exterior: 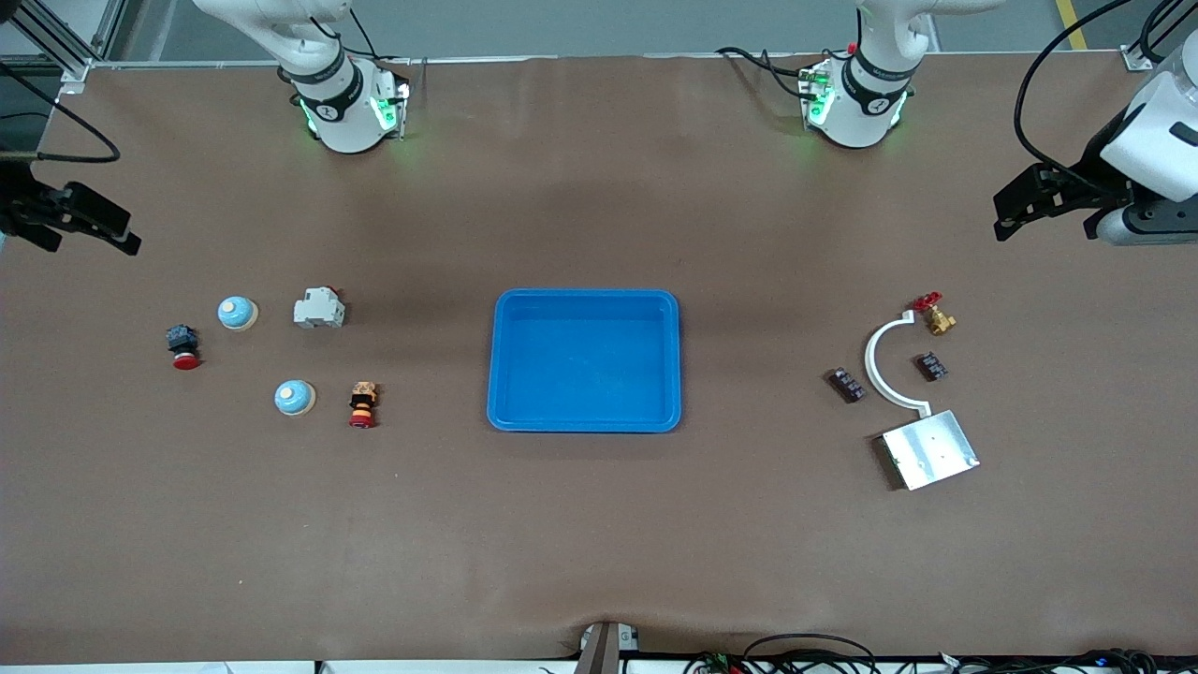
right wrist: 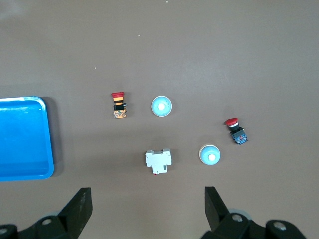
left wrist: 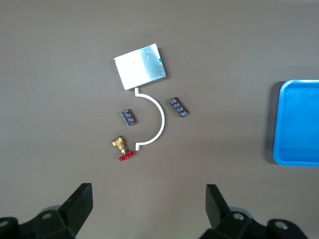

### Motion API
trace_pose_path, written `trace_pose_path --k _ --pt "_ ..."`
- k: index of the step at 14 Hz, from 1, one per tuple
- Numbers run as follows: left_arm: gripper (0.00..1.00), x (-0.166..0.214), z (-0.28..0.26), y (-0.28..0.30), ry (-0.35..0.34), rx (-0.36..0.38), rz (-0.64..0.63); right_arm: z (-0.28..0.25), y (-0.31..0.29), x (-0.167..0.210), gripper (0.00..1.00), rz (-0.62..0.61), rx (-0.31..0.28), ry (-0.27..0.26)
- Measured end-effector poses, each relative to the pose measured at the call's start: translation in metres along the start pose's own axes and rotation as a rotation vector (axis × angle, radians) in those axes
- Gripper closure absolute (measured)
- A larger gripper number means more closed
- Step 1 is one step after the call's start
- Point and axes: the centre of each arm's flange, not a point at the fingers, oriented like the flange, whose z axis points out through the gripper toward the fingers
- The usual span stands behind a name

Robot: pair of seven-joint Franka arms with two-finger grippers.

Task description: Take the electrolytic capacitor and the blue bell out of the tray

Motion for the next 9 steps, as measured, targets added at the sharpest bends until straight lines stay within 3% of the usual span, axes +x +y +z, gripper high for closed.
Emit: trace_pose_path --k 9 --pt "0.0 -0.001 -0.007 0.007 0.014 -0.005 -0.007 -0.018 0.012 -0.018 0.0 0.021 -0.008 -0.01"
